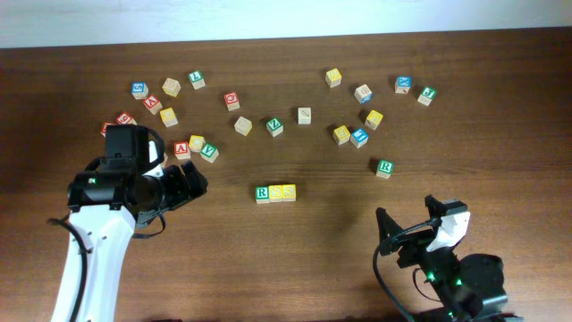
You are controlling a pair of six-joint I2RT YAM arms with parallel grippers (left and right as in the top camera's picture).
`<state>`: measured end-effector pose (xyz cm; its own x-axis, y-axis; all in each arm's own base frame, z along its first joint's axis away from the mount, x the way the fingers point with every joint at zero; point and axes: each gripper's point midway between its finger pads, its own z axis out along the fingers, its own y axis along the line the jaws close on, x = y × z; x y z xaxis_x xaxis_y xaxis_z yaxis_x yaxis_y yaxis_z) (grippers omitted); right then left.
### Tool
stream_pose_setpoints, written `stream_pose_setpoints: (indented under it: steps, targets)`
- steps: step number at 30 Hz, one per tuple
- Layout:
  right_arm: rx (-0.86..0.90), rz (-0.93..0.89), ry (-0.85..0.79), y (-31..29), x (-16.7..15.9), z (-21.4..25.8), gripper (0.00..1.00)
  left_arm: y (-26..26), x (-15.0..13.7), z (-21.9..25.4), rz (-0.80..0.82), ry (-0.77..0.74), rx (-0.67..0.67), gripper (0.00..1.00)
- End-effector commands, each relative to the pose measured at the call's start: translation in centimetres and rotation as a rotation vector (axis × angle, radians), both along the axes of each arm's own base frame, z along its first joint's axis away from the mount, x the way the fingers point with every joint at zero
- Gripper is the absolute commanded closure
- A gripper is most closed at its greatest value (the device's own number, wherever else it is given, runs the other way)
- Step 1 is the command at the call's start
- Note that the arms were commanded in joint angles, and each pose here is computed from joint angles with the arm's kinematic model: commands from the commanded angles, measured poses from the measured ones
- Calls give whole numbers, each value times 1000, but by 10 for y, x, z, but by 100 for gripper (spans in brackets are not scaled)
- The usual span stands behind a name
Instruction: Spell out RSS
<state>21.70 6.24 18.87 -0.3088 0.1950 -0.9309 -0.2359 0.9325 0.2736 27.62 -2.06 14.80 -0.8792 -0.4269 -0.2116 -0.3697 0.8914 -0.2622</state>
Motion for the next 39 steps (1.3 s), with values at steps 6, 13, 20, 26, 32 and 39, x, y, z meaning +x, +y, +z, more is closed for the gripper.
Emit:
stream_pose_setpoints:
  steps: [6,13,20,26,32,39]
  targets:
    - [13,17,-109,3,6,-12,2,2,-1,2,0,-9,6,1]
    - [30,18,-216,5,16,-8,2,2,-1,2,0,-9,6,1]
    - [34,-24,-271,-1,22,-8,2,2,-1,2,0,-9,6,1]
    - [2,-54,-267,-7,23,-11,2,2,-1,2,0,-9,6,1]
    - [-42,-66,-191,-10,23,-32,2,2,-1,2,0,-9,6,1]
    - [-81,-89,-196,-15,24,-33,2,2,-1,2,0,-9,5,1]
